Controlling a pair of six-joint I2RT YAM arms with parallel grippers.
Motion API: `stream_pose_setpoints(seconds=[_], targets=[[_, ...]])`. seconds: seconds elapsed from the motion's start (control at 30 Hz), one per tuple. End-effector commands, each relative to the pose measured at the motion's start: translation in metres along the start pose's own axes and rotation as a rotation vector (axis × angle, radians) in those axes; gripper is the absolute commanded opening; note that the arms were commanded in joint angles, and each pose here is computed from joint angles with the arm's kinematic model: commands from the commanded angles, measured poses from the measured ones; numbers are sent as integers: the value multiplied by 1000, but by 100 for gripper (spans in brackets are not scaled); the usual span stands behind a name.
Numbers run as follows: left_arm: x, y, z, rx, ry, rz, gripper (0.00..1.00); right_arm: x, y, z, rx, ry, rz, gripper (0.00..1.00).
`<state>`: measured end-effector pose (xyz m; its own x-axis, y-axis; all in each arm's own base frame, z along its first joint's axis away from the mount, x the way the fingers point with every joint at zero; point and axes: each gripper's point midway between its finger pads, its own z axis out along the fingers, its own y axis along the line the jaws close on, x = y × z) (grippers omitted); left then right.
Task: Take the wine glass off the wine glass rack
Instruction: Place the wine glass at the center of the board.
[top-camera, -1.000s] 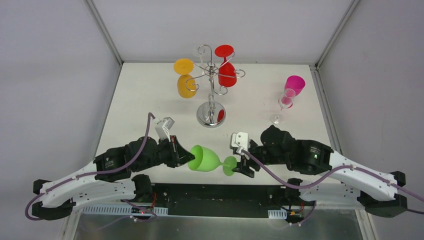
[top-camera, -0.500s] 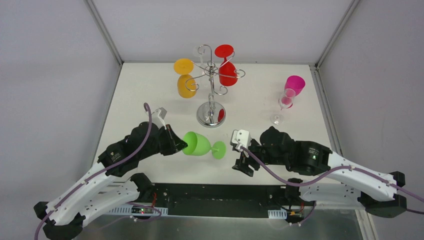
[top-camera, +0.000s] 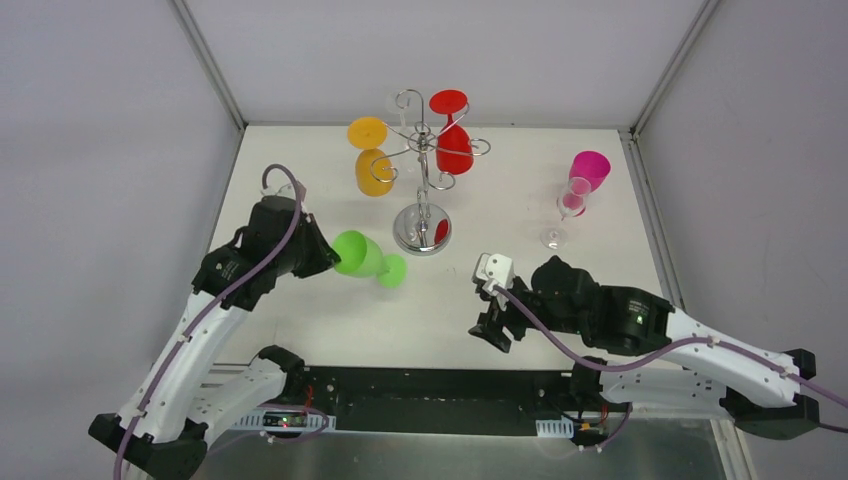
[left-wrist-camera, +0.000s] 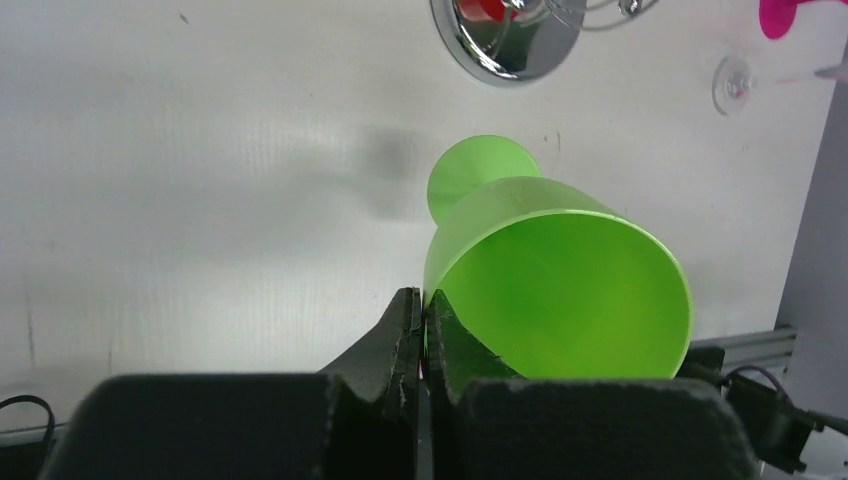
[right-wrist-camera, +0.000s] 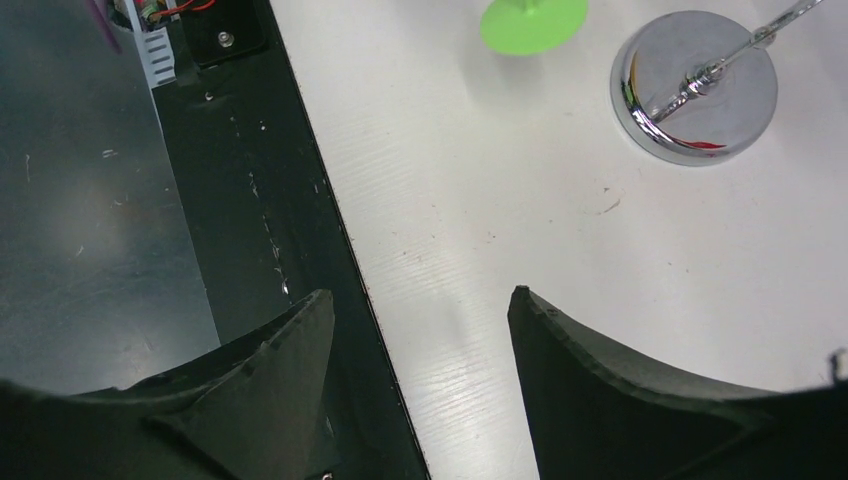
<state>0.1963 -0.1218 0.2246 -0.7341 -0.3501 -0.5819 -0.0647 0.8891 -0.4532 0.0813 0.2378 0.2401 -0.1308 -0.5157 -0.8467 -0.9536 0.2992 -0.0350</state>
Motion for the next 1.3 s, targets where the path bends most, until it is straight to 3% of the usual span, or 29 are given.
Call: stream_pose_setpoints(seconds=[0.0,0.2,0.37,0.77,1.27], targets=[[-24,16,-6,-74,-8,39,0,-10,-11,-8,78,-22,72,68],[-59,28,-3,-136,-23,-5,0,-11,-30,-10,201,-19,140,69],[-92,35,1,-202,-44,-19,0,-6,-47,-15,312,-26,206,75],[-149,68,24,-431,-49,-5,0,-1,-47,-26,366,-107,491,78],[-188,94,68,-566,6,-3,0,26,-37,-30,328,-104,560,78]])
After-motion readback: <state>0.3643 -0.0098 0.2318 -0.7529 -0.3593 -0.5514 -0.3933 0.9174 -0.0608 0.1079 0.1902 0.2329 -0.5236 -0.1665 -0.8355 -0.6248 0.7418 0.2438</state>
